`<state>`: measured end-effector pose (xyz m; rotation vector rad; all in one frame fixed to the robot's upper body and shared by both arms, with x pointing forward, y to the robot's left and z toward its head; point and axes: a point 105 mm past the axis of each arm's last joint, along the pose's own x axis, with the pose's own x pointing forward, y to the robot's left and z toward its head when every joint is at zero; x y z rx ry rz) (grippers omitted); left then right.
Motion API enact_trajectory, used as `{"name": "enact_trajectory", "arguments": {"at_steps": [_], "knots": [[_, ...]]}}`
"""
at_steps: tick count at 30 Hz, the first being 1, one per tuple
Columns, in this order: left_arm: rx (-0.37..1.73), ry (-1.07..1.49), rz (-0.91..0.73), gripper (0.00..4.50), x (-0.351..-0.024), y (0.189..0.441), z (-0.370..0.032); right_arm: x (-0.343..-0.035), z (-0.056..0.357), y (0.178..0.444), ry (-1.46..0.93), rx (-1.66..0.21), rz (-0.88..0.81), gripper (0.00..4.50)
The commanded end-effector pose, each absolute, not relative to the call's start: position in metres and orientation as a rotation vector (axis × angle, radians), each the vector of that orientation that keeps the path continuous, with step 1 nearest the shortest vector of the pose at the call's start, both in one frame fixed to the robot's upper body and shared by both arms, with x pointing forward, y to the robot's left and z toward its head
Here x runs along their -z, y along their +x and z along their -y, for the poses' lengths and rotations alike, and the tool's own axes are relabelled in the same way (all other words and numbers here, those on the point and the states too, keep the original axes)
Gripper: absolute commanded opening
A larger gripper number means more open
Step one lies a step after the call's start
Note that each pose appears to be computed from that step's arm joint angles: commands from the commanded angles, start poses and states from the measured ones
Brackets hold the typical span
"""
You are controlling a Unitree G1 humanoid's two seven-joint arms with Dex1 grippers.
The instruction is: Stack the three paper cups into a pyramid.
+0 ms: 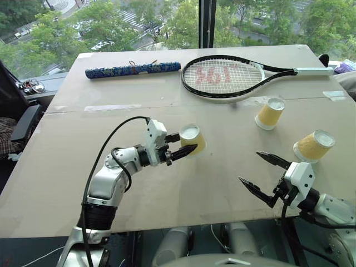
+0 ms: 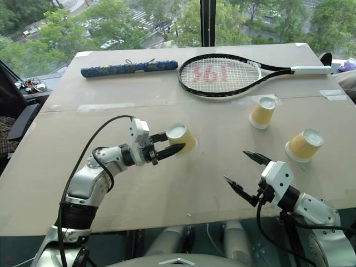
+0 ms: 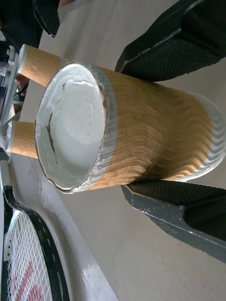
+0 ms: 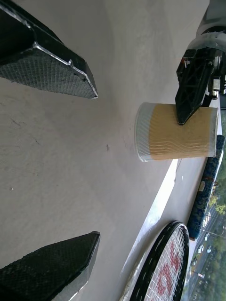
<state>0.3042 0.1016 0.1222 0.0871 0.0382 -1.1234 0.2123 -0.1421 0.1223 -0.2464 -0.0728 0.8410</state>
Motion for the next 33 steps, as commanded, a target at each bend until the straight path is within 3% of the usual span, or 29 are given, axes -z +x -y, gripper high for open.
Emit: {"name": "enact_trajectory", "arguments": {"at_steps": [1, 8, 12, 13, 20, 24, 29, 33], "knots": [[1.097, 0.147, -0.005, 2.41, -0.123, 0.312, -0.099, -0.135, 0.139, 0.209, -0.265, -0.833, 0.125, 4.50], [1.066, 0.123, -0.019, 2.41, -0.118, 0.324, -0.092, -0.133, 0.143, 0.208, -0.269, -0.814, 0.117, 4.50], [1.079, 0.089, -0.005, 4.34, -0.124, 0.318, -0.091, -0.132, 0.145, 0.207, -0.269, -0.807, 0.113, 4.50], [1.074, 0.091, 0.004, 4.48, -0.125, 0.318, -0.091, -0.132, 0.146, 0.207, -0.269, -0.805, 0.112, 4.50], [1.072, 0.008, 0.004, 4.48, -0.146, 0.292, -0.122, -0.131, 0.162, 0.208, -0.280, -0.729, 0.094, 4.50], [1.178, -0.052, -0.033, 4.48, -0.152, 0.260, -0.140, -0.131, 0.195, 0.209, -0.314, -0.561, 0.081, 4.50], [1.414, -0.082, -0.052, 4.48, -0.169, 0.222, -0.127, -0.149, 0.243, 0.223, -0.366, -0.291, 0.144, 4.50], [1.496, -0.026, -0.030, 4.48, -0.172, 0.214, -0.114, -0.155, 0.262, 0.236, -0.360, -0.178, 0.129, 4.50]]}}
